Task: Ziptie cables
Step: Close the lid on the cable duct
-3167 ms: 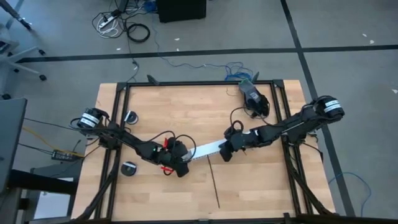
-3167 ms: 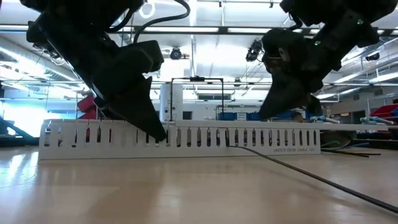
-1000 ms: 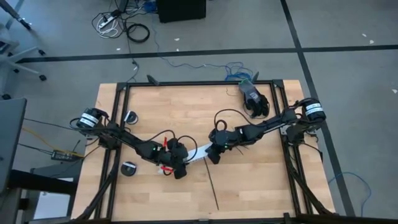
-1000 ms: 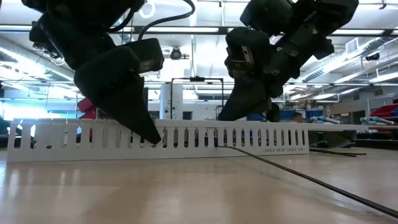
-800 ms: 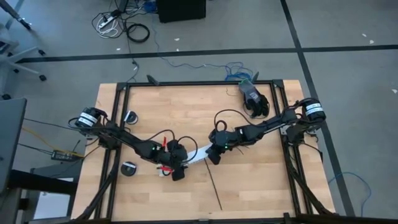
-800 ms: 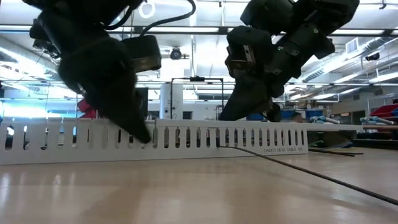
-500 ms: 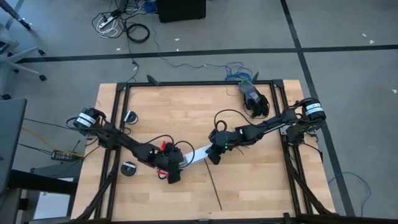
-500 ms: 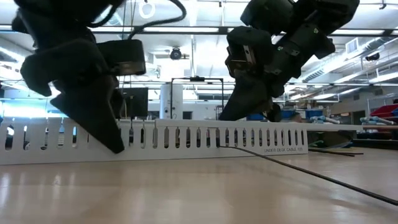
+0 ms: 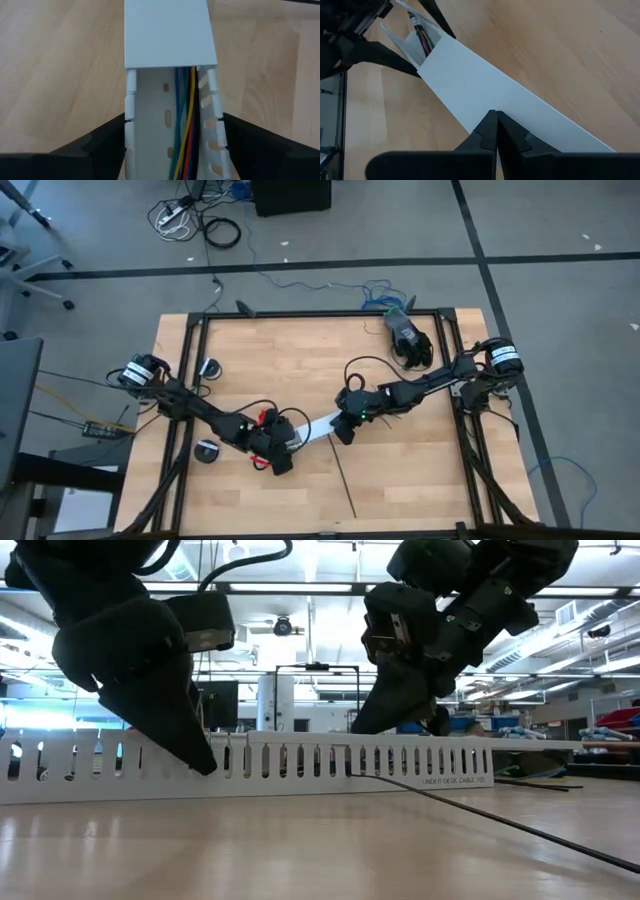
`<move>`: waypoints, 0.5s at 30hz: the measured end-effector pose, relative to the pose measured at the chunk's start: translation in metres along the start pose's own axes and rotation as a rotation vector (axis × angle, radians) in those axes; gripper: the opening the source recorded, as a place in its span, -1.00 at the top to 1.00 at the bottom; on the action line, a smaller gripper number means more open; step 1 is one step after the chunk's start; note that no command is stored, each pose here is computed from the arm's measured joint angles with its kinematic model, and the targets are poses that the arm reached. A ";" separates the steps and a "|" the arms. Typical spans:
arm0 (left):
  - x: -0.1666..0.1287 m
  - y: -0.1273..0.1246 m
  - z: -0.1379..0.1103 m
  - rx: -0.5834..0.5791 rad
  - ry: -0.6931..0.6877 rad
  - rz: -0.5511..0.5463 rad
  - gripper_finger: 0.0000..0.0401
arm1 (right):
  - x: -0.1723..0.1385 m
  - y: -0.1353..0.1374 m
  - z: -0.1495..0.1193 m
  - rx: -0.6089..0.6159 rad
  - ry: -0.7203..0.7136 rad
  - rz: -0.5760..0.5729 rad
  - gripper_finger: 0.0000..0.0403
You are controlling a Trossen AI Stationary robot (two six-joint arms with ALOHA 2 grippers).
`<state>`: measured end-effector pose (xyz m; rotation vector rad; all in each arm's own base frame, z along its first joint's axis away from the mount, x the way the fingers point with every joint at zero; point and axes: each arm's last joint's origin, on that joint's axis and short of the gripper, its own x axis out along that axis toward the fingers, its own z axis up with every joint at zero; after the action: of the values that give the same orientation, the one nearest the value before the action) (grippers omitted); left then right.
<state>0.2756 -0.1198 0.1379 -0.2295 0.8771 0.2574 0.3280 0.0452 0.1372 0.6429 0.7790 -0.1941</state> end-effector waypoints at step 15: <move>0.003 0.001 -0.003 0.005 0.010 0.032 -0.28 | -0.007 0.003 0.003 0.001 -0.010 0.012 1.00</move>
<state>0.2746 -0.1190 0.1340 -0.2125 0.8916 0.2838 0.3261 0.0455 0.1448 0.6466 0.7657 -0.1865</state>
